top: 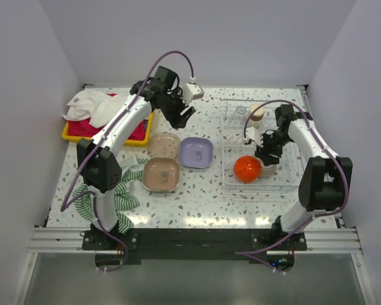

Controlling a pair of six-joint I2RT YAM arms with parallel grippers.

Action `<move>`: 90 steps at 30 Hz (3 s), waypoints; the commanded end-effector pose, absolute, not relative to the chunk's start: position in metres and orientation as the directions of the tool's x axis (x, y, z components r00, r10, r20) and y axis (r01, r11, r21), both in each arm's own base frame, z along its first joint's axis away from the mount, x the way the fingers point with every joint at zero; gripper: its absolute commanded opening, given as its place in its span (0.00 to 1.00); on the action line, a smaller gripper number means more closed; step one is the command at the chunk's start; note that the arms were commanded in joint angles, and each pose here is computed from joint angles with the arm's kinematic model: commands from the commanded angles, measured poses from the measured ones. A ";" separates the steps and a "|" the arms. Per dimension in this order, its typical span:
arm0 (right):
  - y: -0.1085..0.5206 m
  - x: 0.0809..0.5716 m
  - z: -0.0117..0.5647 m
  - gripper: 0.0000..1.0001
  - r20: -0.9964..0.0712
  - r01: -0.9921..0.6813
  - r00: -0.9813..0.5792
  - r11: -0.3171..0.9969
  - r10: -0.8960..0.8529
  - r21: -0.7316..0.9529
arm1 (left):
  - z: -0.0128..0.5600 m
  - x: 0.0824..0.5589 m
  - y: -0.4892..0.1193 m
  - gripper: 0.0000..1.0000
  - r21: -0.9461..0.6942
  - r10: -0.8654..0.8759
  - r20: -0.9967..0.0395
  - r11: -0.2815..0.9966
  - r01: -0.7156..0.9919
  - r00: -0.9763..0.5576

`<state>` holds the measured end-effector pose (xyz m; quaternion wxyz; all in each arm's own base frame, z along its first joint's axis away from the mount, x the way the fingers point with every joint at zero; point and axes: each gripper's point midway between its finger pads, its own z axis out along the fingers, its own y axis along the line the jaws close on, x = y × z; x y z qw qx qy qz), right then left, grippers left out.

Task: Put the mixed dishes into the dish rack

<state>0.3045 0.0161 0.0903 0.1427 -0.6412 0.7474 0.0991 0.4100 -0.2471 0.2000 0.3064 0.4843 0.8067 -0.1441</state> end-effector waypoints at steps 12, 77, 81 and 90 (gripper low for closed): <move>-0.007 0.294 0.121 0.33 -0.221 -0.975 -0.192 0.212 -0.956 -0.069 | 0.220 0.417 -0.267 0.70 0.061 0.658 -0.697 0.450 0.891 -0.284; 0.050 0.336 0.287 0.74 -0.816 -0.287 -0.550 0.958 -0.178 -0.016 | 0.112 0.292 -0.300 0.52 0.169 0.873 -0.482 0.007 0.986 0.076; 0.036 0.310 0.289 0.75 -0.825 -0.257 -0.538 0.966 -0.174 -0.036 | 0.097 0.306 -0.309 0.49 0.207 0.881 -0.472 0.062 0.976 0.044; 0.030 0.288 0.282 0.76 -0.802 -0.274 -0.559 0.960 -0.210 -0.061 | 0.074 0.312 -0.320 0.45 0.178 0.882 -0.470 0.056 0.982 0.035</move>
